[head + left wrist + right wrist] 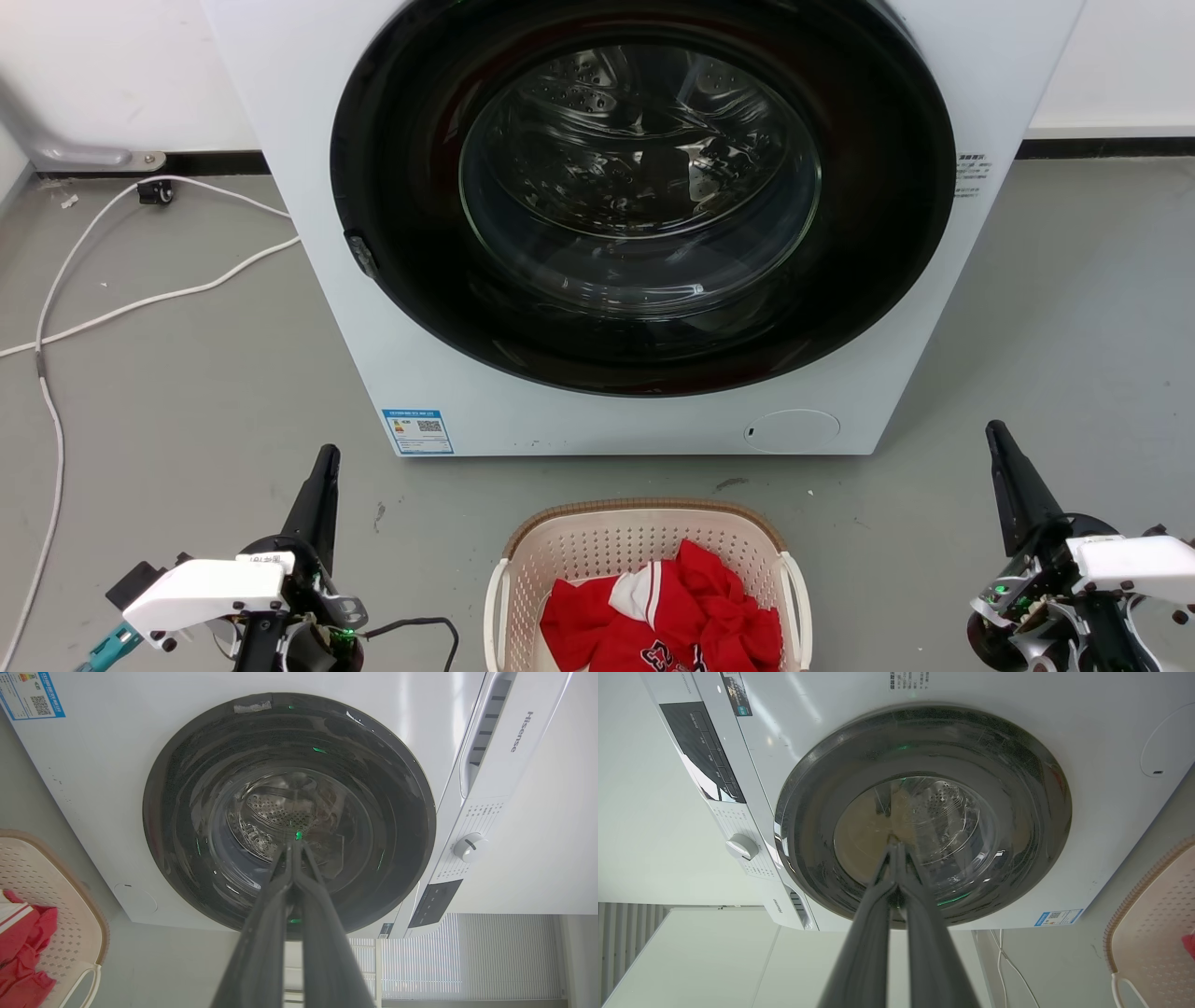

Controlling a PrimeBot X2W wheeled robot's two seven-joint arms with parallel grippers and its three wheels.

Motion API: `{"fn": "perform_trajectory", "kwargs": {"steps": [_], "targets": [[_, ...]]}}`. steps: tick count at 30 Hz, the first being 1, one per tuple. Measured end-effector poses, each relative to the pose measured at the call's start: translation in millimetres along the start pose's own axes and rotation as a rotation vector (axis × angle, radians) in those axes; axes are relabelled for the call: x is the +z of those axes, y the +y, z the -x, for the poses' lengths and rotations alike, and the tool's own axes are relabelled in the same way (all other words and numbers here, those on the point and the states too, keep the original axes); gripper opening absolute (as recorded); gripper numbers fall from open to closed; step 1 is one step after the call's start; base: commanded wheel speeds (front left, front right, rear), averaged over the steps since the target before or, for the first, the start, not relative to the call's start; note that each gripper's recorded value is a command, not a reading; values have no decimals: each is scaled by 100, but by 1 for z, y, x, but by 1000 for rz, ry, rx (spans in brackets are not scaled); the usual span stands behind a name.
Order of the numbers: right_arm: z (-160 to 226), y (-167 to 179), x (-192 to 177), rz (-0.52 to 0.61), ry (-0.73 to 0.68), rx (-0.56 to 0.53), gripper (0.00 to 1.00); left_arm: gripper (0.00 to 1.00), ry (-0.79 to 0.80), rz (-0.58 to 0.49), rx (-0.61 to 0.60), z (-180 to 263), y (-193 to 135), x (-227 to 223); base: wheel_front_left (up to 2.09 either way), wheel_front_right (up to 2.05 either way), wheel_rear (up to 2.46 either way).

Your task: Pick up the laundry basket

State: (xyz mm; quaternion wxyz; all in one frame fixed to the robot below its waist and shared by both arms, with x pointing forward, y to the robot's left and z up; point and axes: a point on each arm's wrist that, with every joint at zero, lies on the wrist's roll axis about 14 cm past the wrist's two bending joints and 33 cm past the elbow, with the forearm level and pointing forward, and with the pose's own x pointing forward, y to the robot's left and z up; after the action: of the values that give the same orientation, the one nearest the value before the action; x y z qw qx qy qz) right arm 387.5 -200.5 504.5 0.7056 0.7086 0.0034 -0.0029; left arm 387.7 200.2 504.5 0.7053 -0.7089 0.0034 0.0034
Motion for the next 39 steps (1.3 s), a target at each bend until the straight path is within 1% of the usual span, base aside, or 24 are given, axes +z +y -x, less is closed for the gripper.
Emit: {"fn": "perform_trajectory", "kwargs": {"steps": [28,29,35,39], "targets": [[0,0,0,3,-2,0,0,0,0,1,0,0,0,0,0,0,0],[0,0,0,3,-2,0,100,100,0,1,0,0,0,0,0,0,0],[15,-31,0,-6,-7,-91,100,100,-3,16,93,14,31,-2,0,0,0],[17,-33,0,1,-17,-96,100,100,-18,2,94,16,32,0,0,0,0]]}}
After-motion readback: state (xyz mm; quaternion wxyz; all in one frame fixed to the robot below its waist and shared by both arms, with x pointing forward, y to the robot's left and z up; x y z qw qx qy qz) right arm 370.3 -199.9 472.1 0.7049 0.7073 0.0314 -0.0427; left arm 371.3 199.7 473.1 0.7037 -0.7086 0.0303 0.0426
